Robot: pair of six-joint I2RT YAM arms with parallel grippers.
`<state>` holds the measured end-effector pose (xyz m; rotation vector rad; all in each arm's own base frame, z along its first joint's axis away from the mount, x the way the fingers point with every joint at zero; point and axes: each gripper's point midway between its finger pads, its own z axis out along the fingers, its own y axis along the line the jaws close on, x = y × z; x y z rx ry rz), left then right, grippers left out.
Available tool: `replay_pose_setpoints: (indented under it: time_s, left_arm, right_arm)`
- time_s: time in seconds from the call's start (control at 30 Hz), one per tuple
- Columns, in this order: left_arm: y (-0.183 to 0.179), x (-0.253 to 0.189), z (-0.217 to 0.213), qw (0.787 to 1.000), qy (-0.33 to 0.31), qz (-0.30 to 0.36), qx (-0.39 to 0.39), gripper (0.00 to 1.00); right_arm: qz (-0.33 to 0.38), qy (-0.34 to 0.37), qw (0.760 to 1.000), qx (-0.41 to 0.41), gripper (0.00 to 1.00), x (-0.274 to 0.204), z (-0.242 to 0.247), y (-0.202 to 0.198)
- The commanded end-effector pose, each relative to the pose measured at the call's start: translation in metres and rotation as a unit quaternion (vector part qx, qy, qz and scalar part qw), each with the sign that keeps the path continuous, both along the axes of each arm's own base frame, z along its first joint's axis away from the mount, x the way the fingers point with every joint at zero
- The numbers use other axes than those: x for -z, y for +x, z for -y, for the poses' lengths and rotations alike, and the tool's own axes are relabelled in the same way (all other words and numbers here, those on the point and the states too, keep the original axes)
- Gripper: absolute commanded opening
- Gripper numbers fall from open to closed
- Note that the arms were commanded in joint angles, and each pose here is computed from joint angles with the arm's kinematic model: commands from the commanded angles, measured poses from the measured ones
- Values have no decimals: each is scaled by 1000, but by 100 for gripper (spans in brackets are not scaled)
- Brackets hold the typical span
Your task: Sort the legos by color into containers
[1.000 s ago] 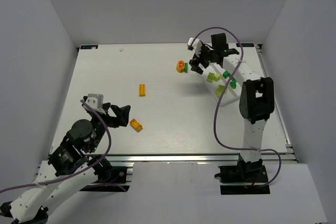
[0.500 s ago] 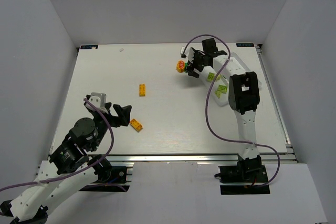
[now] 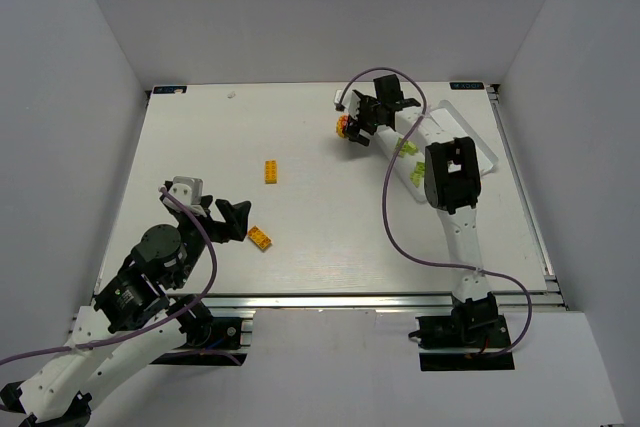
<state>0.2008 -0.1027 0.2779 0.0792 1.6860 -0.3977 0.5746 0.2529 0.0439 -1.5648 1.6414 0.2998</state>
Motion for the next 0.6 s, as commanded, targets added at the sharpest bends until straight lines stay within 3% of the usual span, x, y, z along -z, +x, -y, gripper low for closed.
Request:
replay_pose_setpoints:
  time_s: [0.0, 0.3, 0.57]
  left_arm:
    - [0, -2, 2, 1000, 0, 5, 6, 98]
    - [2, 0, 3, 1000, 6, 2, 4, 98]
    - [2, 1, 3, 1000, 8, 2, 4, 98]
  right_arm:
    - [41, 12, 999, 4, 89, -18, -5, 22]
    - [38, 10, 999, -5, 86, -3, -6, 27]
    - [16, 6, 1000, -16, 70, 2, -2, 17]
